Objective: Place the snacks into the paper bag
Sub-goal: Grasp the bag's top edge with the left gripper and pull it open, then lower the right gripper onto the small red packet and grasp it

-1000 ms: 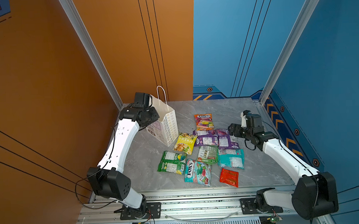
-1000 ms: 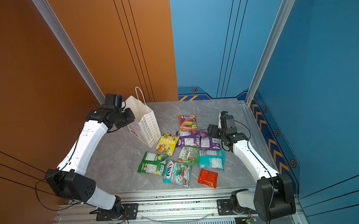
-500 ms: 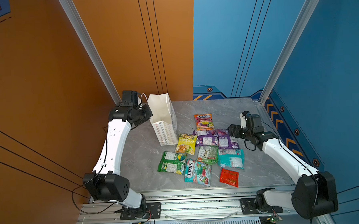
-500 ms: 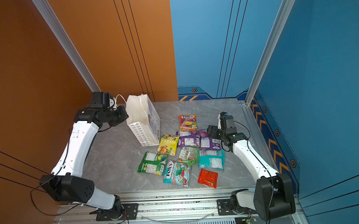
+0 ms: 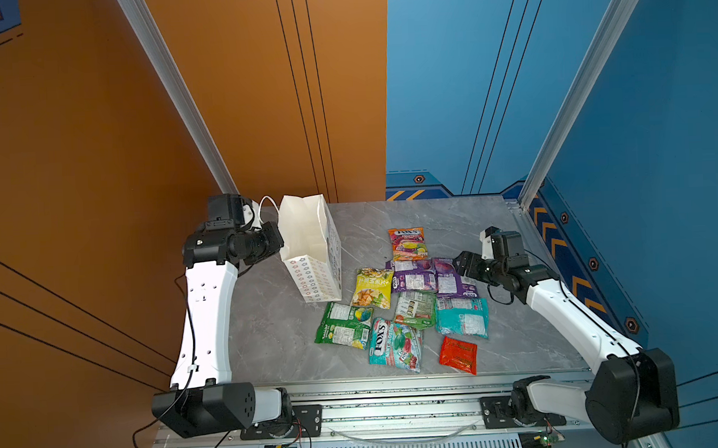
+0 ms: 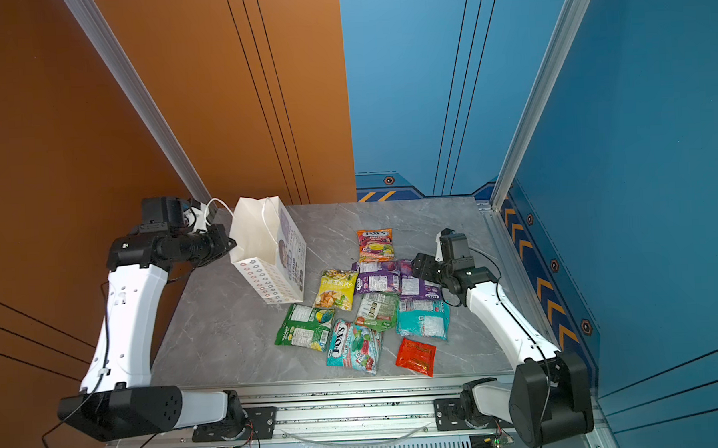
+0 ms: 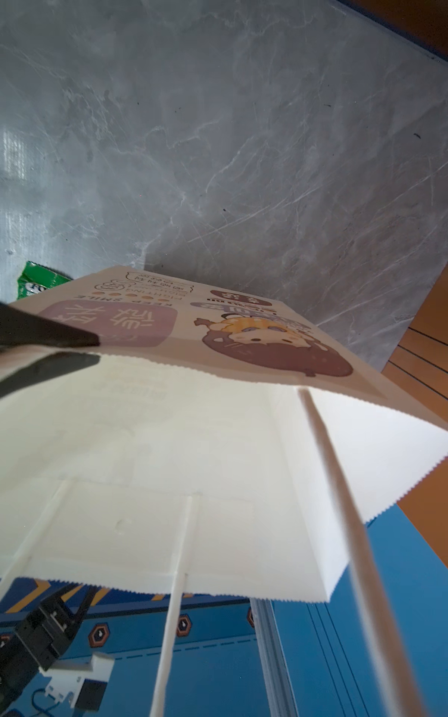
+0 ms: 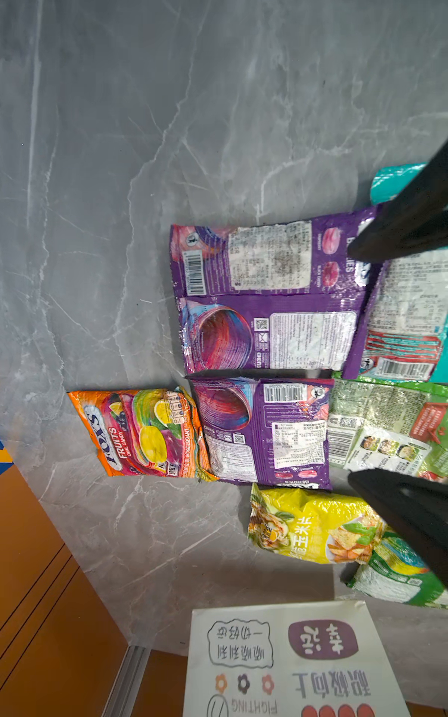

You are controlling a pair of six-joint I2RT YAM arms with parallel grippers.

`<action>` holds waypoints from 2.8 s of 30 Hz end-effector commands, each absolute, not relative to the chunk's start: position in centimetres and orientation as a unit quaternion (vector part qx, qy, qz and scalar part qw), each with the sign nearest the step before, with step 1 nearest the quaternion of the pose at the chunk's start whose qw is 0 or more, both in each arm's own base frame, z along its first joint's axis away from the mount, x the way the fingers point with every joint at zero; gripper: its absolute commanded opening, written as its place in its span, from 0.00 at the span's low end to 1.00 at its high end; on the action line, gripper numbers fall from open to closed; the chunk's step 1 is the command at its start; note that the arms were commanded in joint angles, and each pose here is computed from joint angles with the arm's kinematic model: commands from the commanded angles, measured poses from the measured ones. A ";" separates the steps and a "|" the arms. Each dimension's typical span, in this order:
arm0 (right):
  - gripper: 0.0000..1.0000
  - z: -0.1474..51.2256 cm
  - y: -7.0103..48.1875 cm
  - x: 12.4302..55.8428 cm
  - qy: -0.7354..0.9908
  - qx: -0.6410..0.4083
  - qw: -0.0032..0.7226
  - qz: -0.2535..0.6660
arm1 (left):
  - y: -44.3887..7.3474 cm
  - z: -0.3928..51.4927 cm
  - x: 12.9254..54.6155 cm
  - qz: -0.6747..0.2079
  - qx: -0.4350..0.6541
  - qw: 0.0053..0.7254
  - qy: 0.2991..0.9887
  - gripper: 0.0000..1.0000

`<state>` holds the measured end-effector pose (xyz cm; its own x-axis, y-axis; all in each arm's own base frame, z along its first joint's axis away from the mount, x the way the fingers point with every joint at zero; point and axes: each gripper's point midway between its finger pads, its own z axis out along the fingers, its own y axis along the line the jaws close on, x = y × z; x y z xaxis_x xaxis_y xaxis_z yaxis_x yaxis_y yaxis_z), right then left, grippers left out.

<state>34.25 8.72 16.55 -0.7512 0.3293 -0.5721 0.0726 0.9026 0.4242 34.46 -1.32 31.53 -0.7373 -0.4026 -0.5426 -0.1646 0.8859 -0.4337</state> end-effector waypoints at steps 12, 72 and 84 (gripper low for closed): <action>0.81 12.5 7.6 22.0 0.939 0.186 0.207 0.199 | 0.3 31.4 31.6 -0.171 -0.116 0.314 0.927 0.01; 0.70 4.8 15.9 17.5 0.907 0.202 0.102 0.355 | 1.4 26.7 30.7 -0.104 -0.124 0.247 0.955 0.11; 0.71 6.0 14.6 17.0 0.966 0.085 0.090 0.228 | 1.4 26.6 30.3 -0.107 -0.142 0.245 0.953 0.43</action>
<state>17.95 16.63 6.37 -0.9586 0.2614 -0.1130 0.1563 0.8146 0.5586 31.08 1.57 26.64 -0.8371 -0.3207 -0.4432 -0.2128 0.9372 -0.2763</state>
